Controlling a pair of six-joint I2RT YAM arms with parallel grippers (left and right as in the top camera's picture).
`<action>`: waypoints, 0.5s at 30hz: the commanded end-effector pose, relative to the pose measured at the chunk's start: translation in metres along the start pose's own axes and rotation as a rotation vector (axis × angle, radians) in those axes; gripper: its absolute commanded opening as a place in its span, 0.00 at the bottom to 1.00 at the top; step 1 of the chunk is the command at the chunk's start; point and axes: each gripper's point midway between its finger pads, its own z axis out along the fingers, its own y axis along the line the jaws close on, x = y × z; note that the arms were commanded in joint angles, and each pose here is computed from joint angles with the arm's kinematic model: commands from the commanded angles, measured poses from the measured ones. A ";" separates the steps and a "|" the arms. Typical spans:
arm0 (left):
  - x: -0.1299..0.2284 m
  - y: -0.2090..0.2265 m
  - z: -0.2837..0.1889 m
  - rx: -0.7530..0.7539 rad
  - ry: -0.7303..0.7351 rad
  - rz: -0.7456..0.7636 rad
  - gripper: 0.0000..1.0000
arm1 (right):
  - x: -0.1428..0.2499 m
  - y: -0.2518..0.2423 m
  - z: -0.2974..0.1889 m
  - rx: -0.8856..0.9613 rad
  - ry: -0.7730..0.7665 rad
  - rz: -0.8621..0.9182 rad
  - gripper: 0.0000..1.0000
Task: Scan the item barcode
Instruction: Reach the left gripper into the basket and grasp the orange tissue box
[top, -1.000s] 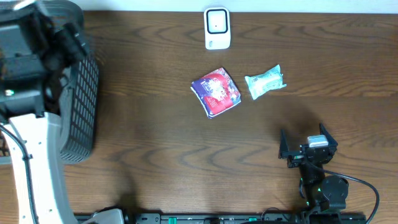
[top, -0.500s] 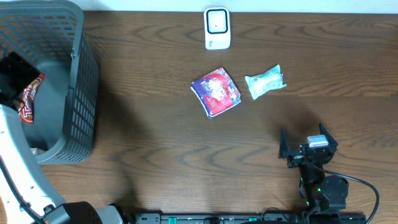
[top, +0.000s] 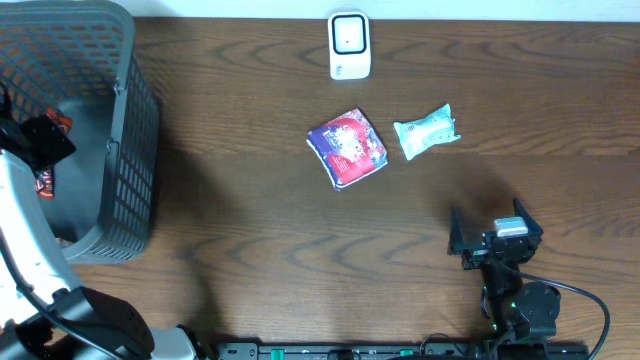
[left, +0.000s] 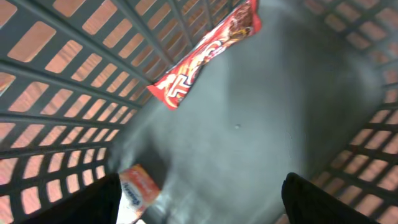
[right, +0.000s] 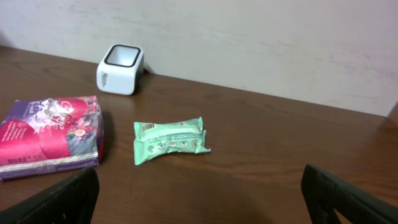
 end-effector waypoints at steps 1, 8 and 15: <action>0.012 0.008 0.019 -0.057 0.064 0.025 0.82 | 0.000 -0.002 0.000 0.007 0.000 0.014 0.99; 0.042 0.007 0.053 -0.075 0.234 0.053 0.82 | 0.000 -0.002 0.000 0.007 0.000 0.014 0.99; 0.063 0.027 0.079 -0.238 0.334 -0.043 0.82 | 0.000 -0.002 0.000 0.007 0.000 0.014 0.99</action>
